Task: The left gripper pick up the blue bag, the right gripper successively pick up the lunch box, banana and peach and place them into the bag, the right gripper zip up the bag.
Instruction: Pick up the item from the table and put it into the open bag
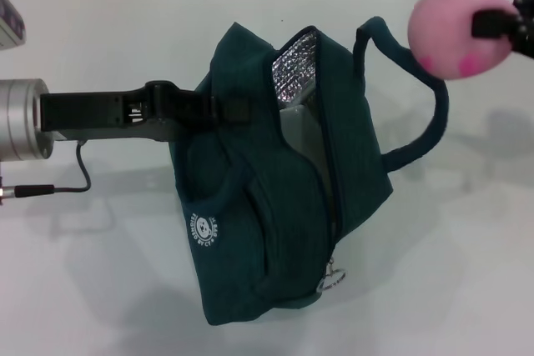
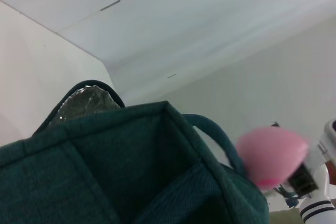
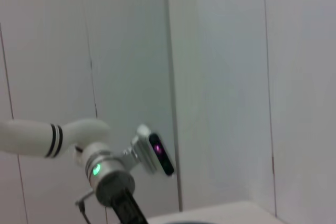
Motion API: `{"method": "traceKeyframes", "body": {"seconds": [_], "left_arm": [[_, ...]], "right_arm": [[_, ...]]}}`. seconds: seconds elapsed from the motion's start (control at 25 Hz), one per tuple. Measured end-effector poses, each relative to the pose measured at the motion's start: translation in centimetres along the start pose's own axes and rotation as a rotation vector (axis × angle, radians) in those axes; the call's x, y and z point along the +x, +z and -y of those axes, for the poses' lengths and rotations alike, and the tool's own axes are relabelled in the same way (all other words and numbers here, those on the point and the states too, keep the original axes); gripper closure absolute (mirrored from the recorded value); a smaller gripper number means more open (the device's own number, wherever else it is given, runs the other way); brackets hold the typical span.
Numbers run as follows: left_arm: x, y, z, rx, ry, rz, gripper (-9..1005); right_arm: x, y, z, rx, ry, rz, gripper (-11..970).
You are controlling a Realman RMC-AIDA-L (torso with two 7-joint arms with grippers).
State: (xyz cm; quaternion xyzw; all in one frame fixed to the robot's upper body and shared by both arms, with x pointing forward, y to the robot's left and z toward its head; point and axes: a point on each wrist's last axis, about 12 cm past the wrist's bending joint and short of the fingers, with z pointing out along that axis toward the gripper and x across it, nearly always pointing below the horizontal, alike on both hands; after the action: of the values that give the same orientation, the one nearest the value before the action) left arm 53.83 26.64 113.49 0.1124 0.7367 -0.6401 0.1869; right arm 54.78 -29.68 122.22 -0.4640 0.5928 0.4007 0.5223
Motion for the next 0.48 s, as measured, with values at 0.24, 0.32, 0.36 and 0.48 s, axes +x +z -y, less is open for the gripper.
{"method": "traceKeyframes", "body": {"seconds": [0.24,0.32,0.36,0.48], "left_arm": [[0.0,0.1,0.0,-0.001,0.001,0.002,941],[-0.1,0.1,0.0,-0.001,0.001,0.002,941],[-0.1,0.1,0.0,-0.001,0.001,0.002,941],[0.0,0.1,0.0,-0.001,0.000,0.002,941]], "right_arm": [[-1.1,0.8,-0.1,-0.042,-0.050,0.097,922],[-1.5,1.0,-0.1,-0.048,-0.062,0.121,922],[-1.6,1.0,-0.1,-0.049,-0.067,0.131,921],[-1.8,1.2,0.0,-0.049,-0.075,0.151,920]]}}
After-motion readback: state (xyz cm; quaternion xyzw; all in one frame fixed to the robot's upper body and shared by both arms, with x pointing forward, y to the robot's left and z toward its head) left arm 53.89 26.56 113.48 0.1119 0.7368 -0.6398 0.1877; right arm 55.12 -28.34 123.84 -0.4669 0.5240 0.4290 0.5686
